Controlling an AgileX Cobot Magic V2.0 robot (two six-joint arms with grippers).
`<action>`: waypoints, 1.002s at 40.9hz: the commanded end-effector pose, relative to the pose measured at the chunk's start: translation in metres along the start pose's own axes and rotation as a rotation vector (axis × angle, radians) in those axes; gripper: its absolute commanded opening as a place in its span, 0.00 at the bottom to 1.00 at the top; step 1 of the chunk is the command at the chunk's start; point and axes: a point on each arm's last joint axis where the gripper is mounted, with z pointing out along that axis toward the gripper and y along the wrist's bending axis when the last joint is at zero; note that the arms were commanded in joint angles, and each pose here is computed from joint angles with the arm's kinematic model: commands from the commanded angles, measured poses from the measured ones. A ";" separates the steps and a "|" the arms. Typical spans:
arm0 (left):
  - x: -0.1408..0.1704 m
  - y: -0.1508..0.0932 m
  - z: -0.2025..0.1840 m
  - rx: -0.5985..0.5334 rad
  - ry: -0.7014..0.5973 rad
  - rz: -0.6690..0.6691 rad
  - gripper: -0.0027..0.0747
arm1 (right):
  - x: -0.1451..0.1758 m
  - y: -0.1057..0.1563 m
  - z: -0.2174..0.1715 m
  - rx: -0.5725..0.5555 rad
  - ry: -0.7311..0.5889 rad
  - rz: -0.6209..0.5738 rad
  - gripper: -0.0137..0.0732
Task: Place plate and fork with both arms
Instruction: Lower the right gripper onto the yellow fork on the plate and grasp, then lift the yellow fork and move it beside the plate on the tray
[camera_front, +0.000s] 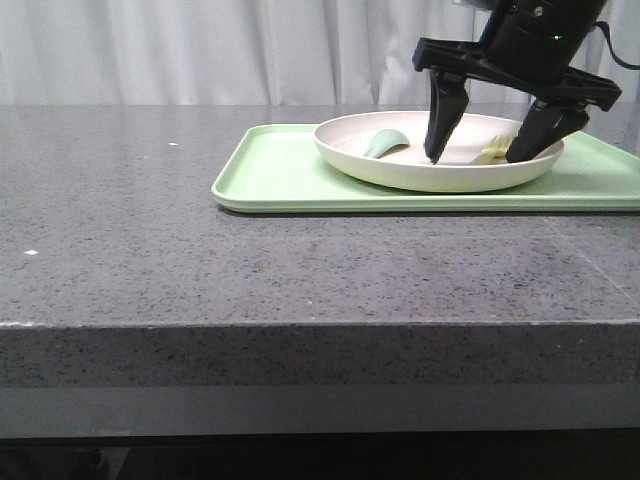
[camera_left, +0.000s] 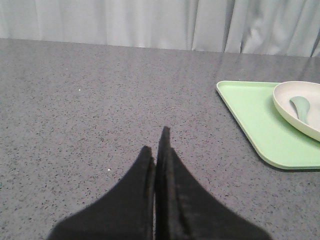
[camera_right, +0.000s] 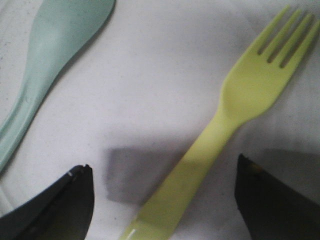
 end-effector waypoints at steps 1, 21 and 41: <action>-0.016 -0.001 -0.002 0.007 -0.104 -0.009 0.01 | -0.011 0.004 -0.021 -0.025 -0.086 0.006 0.85; -0.016 -0.001 -0.002 0.007 -0.104 -0.009 0.01 | -0.010 0.004 -0.021 -0.024 -0.082 0.006 0.39; -0.016 -0.001 -0.002 0.007 -0.104 -0.009 0.01 | -0.011 0.005 -0.023 -0.039 -0.092 0.016 0.22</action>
